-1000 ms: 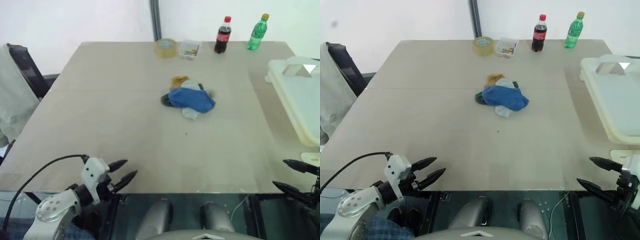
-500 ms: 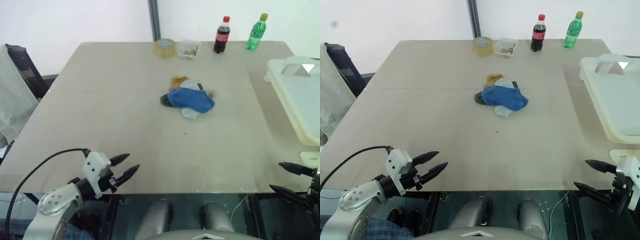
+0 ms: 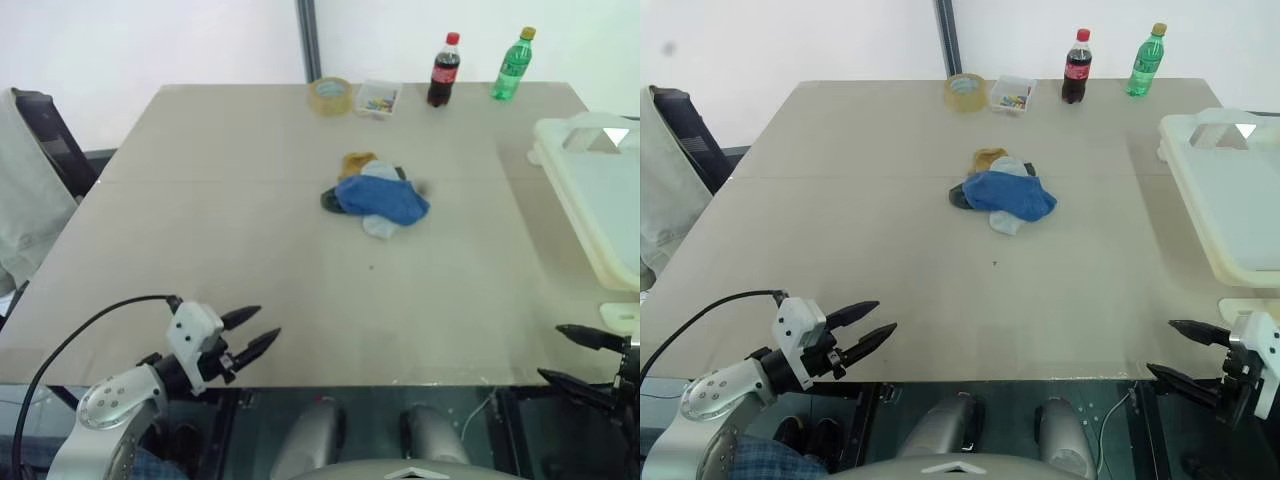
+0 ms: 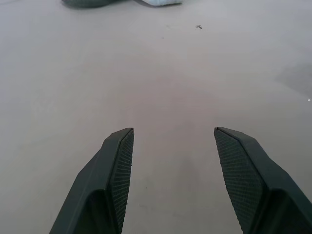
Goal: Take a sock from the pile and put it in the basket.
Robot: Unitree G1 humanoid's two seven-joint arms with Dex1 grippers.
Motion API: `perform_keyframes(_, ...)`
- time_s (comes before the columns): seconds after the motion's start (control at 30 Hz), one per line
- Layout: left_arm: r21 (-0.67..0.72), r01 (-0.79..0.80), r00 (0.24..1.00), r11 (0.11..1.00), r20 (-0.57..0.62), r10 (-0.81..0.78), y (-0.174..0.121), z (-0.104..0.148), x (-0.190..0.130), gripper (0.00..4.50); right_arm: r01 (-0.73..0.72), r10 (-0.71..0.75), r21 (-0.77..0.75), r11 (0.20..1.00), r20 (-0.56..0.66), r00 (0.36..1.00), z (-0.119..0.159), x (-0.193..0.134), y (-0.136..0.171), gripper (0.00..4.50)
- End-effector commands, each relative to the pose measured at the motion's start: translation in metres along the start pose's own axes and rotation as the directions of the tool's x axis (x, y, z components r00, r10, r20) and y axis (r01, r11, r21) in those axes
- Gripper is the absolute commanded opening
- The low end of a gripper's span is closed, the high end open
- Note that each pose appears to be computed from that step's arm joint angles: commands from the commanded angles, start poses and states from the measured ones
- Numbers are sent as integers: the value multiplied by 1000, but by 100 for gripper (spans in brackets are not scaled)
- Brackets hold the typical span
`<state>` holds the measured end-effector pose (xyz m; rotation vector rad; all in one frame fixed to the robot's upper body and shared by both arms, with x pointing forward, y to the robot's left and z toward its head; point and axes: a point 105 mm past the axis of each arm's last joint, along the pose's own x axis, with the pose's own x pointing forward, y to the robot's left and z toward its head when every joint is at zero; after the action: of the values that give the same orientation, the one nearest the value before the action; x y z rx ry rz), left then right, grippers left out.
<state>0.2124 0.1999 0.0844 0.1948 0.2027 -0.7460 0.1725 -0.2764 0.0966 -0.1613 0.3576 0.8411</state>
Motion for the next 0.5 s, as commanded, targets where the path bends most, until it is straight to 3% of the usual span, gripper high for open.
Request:
perform_keyframes(0.03, 40, -4, 999, 999, 42, 2, -1, 11, 2, 287, -6, 6, -22, 1000, 8, 1000, 7, 1, -1, 449)
perform_keyframes(0.27, 47, 8, 998, 999, 63, -11, 0, 20, 6, 287, -6, 8, -40, 999, 47, 999, 20, 20, -6, 449)
perform_keyframes(0.5, 31, 102, 989, 994, 106, -105, 5, 36, 11, 287, 43, -37, -48, 998, 128, 991, 51, 83, -24, 449)
